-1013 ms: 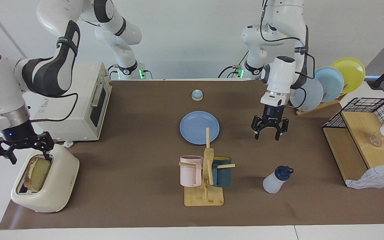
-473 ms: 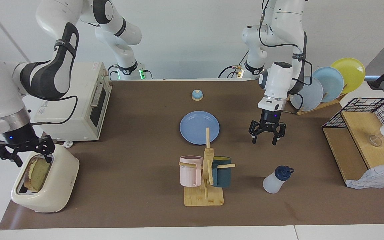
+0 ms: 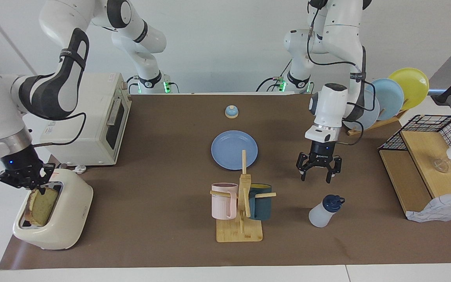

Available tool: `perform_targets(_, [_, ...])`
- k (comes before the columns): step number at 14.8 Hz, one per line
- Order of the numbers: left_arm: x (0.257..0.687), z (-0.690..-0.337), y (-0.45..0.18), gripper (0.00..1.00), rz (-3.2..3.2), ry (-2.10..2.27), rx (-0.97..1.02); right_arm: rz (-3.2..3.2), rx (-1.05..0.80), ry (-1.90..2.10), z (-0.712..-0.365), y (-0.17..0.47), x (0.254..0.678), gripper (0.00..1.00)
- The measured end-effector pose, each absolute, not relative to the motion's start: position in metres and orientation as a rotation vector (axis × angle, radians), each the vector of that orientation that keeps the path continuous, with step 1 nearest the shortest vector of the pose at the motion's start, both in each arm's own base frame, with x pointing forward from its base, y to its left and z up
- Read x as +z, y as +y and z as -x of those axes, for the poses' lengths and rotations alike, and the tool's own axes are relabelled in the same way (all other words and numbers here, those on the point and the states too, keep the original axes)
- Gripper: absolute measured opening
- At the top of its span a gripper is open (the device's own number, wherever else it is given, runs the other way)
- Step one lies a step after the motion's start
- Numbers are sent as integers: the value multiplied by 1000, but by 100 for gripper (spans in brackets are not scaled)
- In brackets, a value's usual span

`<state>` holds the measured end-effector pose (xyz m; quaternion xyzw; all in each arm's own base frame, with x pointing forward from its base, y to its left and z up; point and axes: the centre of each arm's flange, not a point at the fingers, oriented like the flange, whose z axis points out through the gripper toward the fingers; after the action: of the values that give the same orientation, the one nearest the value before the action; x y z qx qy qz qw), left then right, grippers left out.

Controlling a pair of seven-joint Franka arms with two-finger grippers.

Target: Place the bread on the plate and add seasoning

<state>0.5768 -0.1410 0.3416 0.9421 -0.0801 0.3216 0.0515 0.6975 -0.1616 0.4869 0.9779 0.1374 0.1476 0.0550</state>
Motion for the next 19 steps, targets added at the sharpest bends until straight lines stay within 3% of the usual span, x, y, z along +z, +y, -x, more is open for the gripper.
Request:
perform_targets(5, [336, -597, -146, 100, -2858, -244, 989, -2906, 430, 491, -698, -154, 496, 10])
perform_targets(10, [335, -622, -142, 100, -2856, -225, 1024, -2818, 416, 590, -688, -131, 546, 7])
perform_targets(19, [328, -645, -144, 100, -2897, -255, 1075, -2904, 279, 733, -608, -40, 662, 7])
